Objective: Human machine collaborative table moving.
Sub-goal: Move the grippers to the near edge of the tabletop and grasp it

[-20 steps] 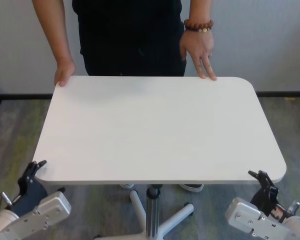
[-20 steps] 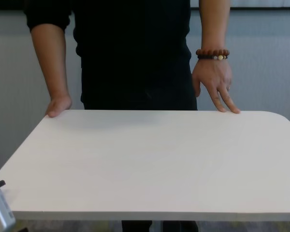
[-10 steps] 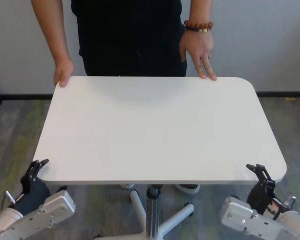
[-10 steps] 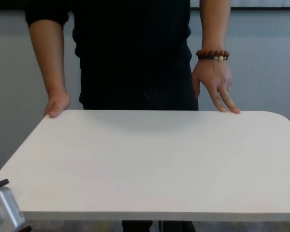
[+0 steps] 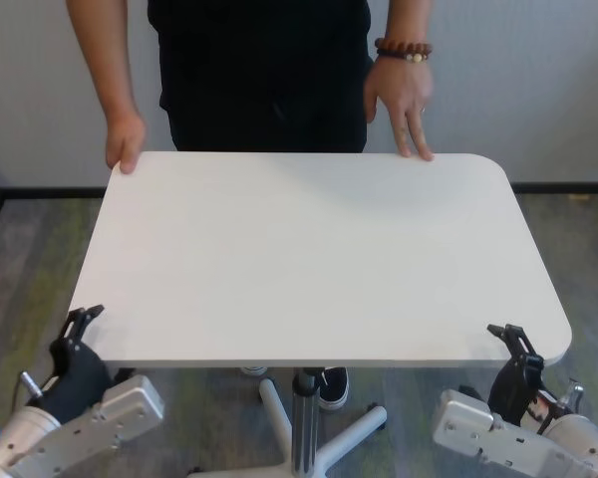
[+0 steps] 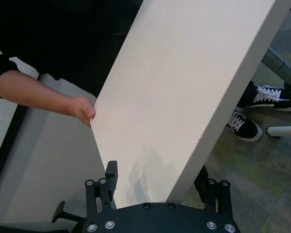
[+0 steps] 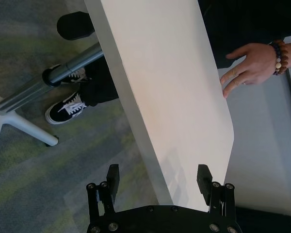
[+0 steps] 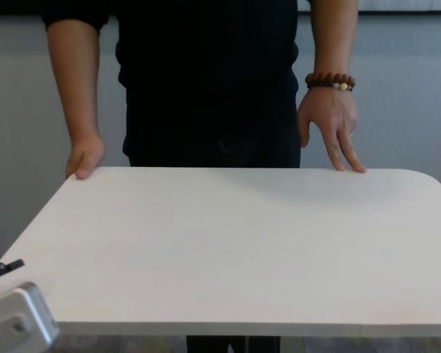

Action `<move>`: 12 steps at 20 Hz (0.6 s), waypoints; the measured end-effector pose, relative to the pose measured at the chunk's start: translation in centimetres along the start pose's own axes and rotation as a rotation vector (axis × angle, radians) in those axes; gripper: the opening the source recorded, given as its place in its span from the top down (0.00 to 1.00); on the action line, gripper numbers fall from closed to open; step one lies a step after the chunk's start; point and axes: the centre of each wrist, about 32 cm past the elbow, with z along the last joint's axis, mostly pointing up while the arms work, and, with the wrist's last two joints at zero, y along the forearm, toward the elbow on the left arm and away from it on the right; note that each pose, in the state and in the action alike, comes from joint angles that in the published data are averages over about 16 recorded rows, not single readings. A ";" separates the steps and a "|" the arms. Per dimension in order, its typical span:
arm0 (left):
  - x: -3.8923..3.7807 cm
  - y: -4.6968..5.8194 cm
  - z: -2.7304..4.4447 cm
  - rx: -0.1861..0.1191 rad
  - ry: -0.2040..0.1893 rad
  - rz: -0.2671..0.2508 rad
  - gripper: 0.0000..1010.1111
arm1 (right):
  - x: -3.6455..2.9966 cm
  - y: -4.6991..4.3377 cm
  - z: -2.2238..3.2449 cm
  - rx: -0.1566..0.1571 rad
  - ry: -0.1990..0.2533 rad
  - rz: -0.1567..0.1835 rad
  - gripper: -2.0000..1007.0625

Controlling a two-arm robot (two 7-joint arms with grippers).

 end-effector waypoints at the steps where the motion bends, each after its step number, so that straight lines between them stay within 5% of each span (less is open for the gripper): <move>1: -0.07 -0.1 0.07 -0.001 -0.004 0.002 0.01 | 0.00 0.08 -0.02 -0.003 -0.003 0.000 0.00; 12: -0.62 -0.7 0.72 -0.007 -0.028 0.007 0.01 | 0.02 0.79 -0.23 -0.027 -0.026 -0.013 0.00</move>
